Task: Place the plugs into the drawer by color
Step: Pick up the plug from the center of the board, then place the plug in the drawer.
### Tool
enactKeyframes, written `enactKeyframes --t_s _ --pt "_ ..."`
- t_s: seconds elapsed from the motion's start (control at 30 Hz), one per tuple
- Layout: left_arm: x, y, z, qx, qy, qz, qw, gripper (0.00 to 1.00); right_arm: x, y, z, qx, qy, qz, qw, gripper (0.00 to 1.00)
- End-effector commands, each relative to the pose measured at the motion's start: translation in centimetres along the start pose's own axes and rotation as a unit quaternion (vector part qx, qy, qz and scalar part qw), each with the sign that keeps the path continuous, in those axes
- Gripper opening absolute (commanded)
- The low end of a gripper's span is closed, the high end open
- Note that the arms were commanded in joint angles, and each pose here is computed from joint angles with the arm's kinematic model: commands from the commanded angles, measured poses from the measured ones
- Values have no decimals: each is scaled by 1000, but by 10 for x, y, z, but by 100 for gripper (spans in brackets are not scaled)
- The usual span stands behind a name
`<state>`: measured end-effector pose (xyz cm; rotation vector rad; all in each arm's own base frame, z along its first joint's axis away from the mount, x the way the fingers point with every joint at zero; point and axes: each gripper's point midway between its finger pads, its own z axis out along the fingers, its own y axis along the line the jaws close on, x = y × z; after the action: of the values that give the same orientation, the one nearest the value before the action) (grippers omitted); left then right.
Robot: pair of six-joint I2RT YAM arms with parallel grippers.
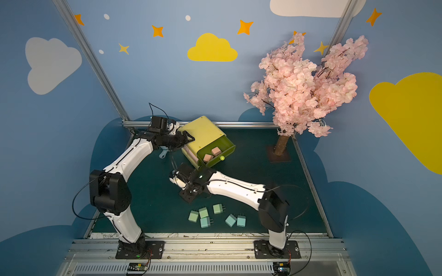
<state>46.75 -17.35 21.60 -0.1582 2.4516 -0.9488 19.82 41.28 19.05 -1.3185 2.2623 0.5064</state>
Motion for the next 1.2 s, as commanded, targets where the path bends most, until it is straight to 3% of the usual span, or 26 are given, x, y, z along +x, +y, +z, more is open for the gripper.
enactKeyframes --t_s 0.0,0.1,0.2,0.5,1.17 --pt "9 9 -5 -22 12 -6 1000 88 -16 -59 -67 75 -56 7 996 21" --pt "8 9 -5 -22 11 -7 1000 88 -25 -115 -102 121 -101 29 987 21" --pt "8 8 -4 -20 13 -8 1000 88 -35 -159 -123 125 -129 55 982 21" --pt "8 9 1 -21 17 -8 1000 88 -50 -252 -109 163 -106 71 978 21" --pt "9 10 1 -25 20 -6 999 88 -24 -296 -50 171 -23 71 982 26"
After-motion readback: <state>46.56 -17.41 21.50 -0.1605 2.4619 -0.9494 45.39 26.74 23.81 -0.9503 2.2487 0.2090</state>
